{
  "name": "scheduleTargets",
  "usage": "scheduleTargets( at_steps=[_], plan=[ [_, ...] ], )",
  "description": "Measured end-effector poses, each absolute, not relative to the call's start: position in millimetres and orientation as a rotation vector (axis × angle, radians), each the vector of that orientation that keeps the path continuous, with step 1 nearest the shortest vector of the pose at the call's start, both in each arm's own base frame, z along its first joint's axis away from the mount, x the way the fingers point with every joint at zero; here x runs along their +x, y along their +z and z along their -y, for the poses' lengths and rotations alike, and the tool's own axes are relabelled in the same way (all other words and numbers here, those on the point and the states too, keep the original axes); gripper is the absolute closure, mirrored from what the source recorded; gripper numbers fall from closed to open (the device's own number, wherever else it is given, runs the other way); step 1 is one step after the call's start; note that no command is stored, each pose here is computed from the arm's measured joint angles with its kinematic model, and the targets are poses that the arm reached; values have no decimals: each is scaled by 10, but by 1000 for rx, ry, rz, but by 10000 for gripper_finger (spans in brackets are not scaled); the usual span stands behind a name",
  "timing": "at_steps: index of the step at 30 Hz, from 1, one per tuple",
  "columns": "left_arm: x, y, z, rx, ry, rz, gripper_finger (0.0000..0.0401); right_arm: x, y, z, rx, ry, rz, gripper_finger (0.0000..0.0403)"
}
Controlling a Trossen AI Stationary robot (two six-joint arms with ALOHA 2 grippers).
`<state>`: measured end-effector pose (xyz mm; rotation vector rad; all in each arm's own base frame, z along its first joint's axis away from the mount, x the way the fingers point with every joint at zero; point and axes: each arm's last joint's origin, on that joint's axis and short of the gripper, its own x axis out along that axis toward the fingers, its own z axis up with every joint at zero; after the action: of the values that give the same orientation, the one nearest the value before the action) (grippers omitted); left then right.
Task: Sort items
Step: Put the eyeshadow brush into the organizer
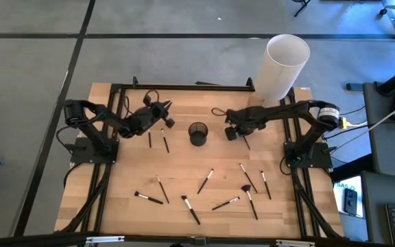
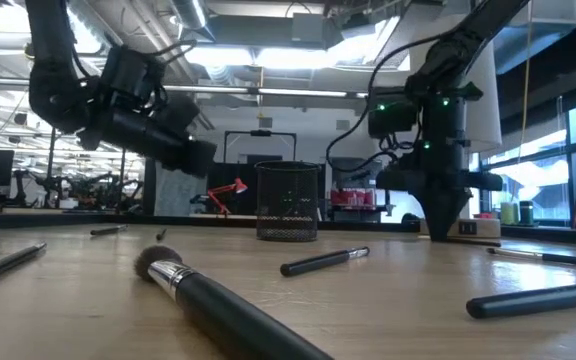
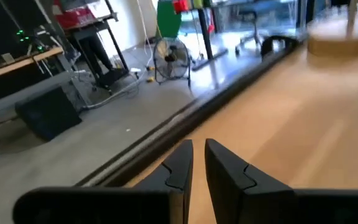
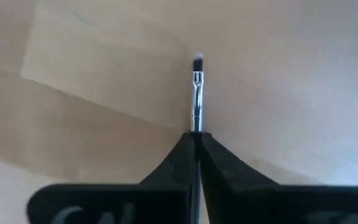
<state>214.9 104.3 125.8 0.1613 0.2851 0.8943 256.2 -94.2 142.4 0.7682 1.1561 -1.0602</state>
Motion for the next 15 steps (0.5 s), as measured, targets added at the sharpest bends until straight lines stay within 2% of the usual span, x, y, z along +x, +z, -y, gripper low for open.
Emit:
scheduleTargets(
  at_steps=[9,15],
  plan=[
    [2082,1220,-827,173,828,-290,363,2690,1954,550,630,-1017,-745,388],
    [2087,1305,-719,122,817,-222,363,2948,2304,382,467,-877,-374,388]
  ],
)
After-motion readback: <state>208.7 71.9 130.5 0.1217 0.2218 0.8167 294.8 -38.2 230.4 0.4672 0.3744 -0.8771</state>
